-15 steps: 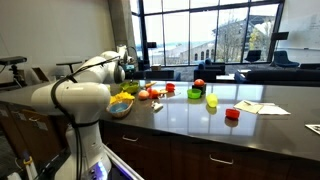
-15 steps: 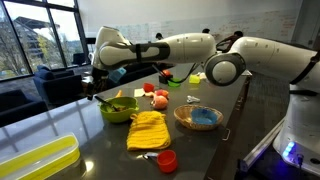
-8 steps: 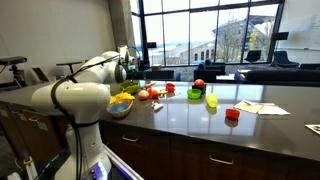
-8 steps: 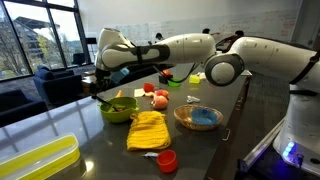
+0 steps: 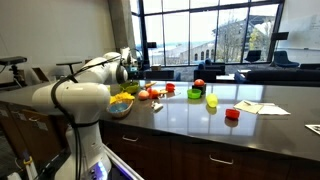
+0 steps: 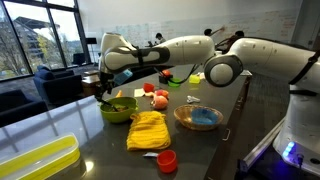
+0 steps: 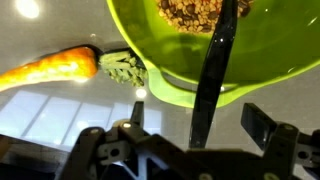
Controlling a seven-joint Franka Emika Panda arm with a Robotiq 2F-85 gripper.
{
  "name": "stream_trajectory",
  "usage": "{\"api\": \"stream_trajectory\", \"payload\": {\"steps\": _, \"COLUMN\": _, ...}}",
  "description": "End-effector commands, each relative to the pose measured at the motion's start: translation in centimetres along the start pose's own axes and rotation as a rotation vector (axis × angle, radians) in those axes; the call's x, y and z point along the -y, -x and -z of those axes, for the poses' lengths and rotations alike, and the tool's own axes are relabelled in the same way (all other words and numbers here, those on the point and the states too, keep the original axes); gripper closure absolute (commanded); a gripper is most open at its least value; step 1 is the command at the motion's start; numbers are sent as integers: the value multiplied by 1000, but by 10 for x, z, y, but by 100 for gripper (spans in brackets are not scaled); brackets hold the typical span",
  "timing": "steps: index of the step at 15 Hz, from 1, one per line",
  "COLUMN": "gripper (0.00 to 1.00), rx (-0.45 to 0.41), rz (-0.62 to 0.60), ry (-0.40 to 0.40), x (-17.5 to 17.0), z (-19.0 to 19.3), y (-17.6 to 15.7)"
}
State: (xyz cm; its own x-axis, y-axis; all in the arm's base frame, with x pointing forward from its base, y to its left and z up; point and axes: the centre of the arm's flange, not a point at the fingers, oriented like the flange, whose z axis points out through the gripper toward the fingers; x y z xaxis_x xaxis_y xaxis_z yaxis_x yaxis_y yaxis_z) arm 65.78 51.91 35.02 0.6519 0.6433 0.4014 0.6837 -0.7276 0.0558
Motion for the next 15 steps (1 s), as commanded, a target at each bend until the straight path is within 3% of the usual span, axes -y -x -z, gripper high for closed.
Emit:
{"api": "stream_trajectory", "payload": {"steps": 1, "gripper": 0, "rx": 20, "rz": -13, "ry": -9, "x": -3, "z": 2, "y": 3}}
{"api": "stream_trajectory", "payload": {"steps": 12, "gripper": 0, "rx": 78, "rz": 1, "ry": -53, "x": 3, "z": -11, "y": -2}}
{"api": "stream_trajectory", "payload": {"steps": 13, "gripper": 6, "rx": 84, "rz": 2, "ry": -54, "x": 3, "z": -12, "y": -2}}
{"api": "stream_trajectory", "payload": {"steps": 14, "gripper": 23, "rx": 91, "rz": 1, "ry": -54, "x": 3, "z": -13, "y": -2}}
{"api": "stream_trajectory", "payload": {"steps": 15, "gripper": 32, "rx": 95, "rz": 1, "ry": -56, "x": 3, "z": -14, "y": -1}}
